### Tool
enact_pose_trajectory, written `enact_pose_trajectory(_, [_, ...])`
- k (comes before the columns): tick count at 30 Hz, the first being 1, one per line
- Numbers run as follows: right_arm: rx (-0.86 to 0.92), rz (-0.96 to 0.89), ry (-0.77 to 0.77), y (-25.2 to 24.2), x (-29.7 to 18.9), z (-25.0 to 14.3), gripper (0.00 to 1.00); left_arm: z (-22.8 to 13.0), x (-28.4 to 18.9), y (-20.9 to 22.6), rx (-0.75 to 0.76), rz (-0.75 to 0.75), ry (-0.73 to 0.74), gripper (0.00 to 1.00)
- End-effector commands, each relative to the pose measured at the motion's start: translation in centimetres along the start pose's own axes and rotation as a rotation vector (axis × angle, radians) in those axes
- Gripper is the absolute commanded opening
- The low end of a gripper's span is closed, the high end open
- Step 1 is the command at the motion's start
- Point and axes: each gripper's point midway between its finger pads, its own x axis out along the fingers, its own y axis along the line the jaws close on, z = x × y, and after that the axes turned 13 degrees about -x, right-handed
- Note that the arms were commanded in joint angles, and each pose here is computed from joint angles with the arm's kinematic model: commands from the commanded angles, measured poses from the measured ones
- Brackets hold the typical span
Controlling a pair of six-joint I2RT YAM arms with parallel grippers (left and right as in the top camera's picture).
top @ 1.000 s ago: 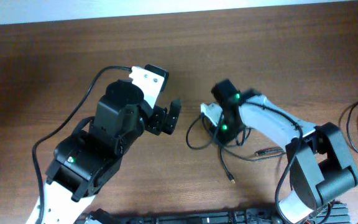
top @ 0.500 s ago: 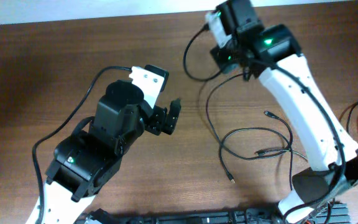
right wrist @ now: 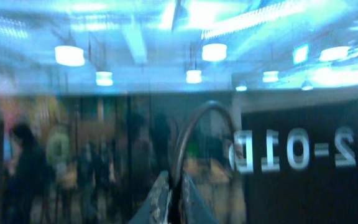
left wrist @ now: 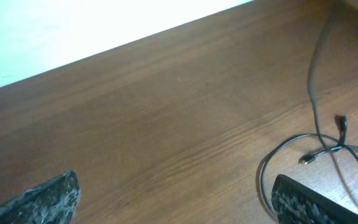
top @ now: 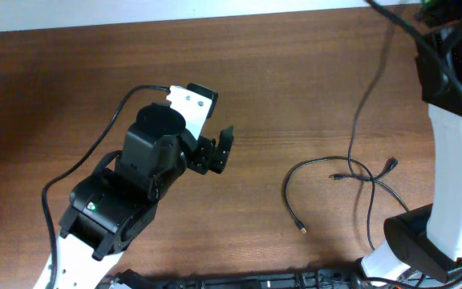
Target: Untangle cables
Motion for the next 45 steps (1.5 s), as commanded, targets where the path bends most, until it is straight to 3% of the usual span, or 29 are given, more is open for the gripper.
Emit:
enact_pose_trajectory(1, [-0.024,-0.084,-0.167,-2.3,-0.7,4.6,0.04,0.4,-0.2,0.0,0.015,0.003,-0.013,0.99])
enact_pose_trajectory(6, [0.024,-0.253,-0.451,-7.4,-3.1,10.7,0.04,0.4,-0.2,0.0,0.015,0.004,-0.013,0.99])
enact_pose_trajectory(8, [0.022,-0.283,-0.488,-8.5,-3.6,11.4,0.04,0.4,-0.2,0.0,0.015,0.004,-0.013,0.99])
enact_pose_trajectory(16, [-0.149,-0.434,-0.431,-15.0,-3.0,9.3,0.04,0.4,-0.2,0.0,0.015,0.004,-0.013,0.99])
enact_pose_trajectory(20, [-0.300,-0.559,-0.329,-21.0,-3.0,6.9,0.04,0.4,-0.2,0.0,0.015,0.004,-0.013,0.99])
enact_pose_trajectory(23, [-0.396,-0.715,-0.159,-27.1,-4.1,3.9,0.04,0.4,-0.2,0.0,0.015,0.004,-0.013,0.99])
enact_pose_trajectory(27, [-0.488,-0.776,0.152,-33.1,-4.3,-4.2,0.04,0.4,-0.2,0.0,0.015,0.004,-0.013,0.99])
enact_pose_trajectory(31, [-0.349,-0.772,0.368,-35.7,-3.8,-13.6,0.04,0.4,-0.2,0.0,0.015,0.004,-0.013,0.99])
enact_pose_trajectory(32, [-0.320,-0.734,0.463,-35.7,-3.4,-17.6,0.04,0.4,-0.2,0.0,0.015,0.004,-0.013,0.99])
enact_pose_trajectory(36, [-0.259,-0.528,0.701,-33.4,-3.0,-26.6,0.04,0.4,-0.2,0.0,0.015,0.004,-0.013,0.99])
enact_pose_trajectory(41, [-0.199,-0.432,0.983,-31.7,-5.9,-35.1,0.04,0.4,-0.2,0.0,0.015,0.004,-0.013,0.99])
enact_pose_trajectory(45, [-0.096,-0.201,1.213,-26.4,-8.6,-41.8,0.04,0.4,-0.2,0.0,0.015,0.004,-0.013,0.99])
